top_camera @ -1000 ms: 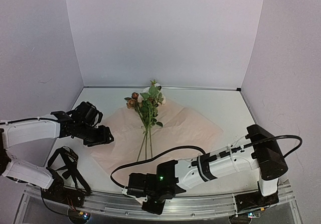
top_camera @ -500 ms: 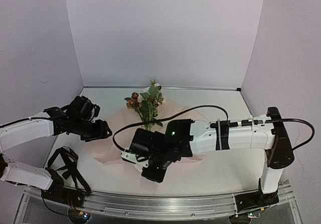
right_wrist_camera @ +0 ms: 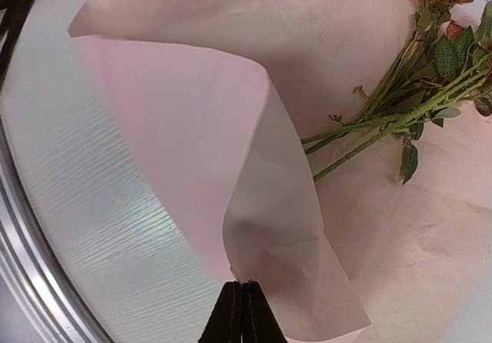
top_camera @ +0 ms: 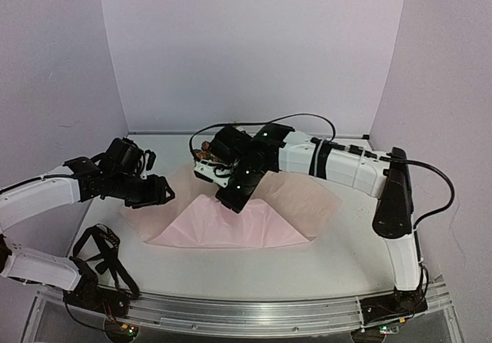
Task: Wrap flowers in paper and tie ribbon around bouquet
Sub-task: Fold the bottom corner of the flattened wrapping paper at the center of the board.
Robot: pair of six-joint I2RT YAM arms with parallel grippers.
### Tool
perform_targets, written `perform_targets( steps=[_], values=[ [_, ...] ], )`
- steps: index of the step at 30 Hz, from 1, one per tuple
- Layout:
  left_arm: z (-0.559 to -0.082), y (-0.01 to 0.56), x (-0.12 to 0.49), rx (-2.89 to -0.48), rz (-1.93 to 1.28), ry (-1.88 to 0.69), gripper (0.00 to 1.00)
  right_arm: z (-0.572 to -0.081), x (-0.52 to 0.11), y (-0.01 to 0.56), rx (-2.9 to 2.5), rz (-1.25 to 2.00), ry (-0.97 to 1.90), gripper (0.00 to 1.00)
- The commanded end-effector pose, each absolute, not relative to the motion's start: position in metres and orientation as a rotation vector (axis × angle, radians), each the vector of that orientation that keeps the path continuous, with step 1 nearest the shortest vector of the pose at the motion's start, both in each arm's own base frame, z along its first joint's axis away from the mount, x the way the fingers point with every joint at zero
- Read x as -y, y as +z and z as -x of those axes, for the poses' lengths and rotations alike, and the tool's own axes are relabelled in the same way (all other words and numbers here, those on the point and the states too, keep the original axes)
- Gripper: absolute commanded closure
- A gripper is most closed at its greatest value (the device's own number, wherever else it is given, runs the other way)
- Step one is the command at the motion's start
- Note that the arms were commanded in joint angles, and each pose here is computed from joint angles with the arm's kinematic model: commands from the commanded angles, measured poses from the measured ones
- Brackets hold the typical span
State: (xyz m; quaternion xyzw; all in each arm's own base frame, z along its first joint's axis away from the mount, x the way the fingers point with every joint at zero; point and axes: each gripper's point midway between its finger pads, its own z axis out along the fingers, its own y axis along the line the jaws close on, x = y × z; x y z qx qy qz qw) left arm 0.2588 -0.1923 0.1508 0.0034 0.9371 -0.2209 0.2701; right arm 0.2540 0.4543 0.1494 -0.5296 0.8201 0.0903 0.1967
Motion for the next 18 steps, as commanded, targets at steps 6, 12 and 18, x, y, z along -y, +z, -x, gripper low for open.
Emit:
perform_targets(
  steps=[6,12,18],
  values=[
    [-0.255,0.161,0.227,-2.482,-0.142,-0.781,0.41,-0.321,-0.459,0.112,-2.335,1.394,0.178,1.00],
    [-0.238,0.129,0.261,-2.572,-0.256,-0.811,0.48,-0.352,-0.457,0.097,-2.336,1.306,0.108,1.00],
    [-0.230,0.098,0.284,-2.641,-0.289,-0.836,0.51,-0.371,-0.455,0.103,-2.320,1.229,0.077,1.00]
  ],
)
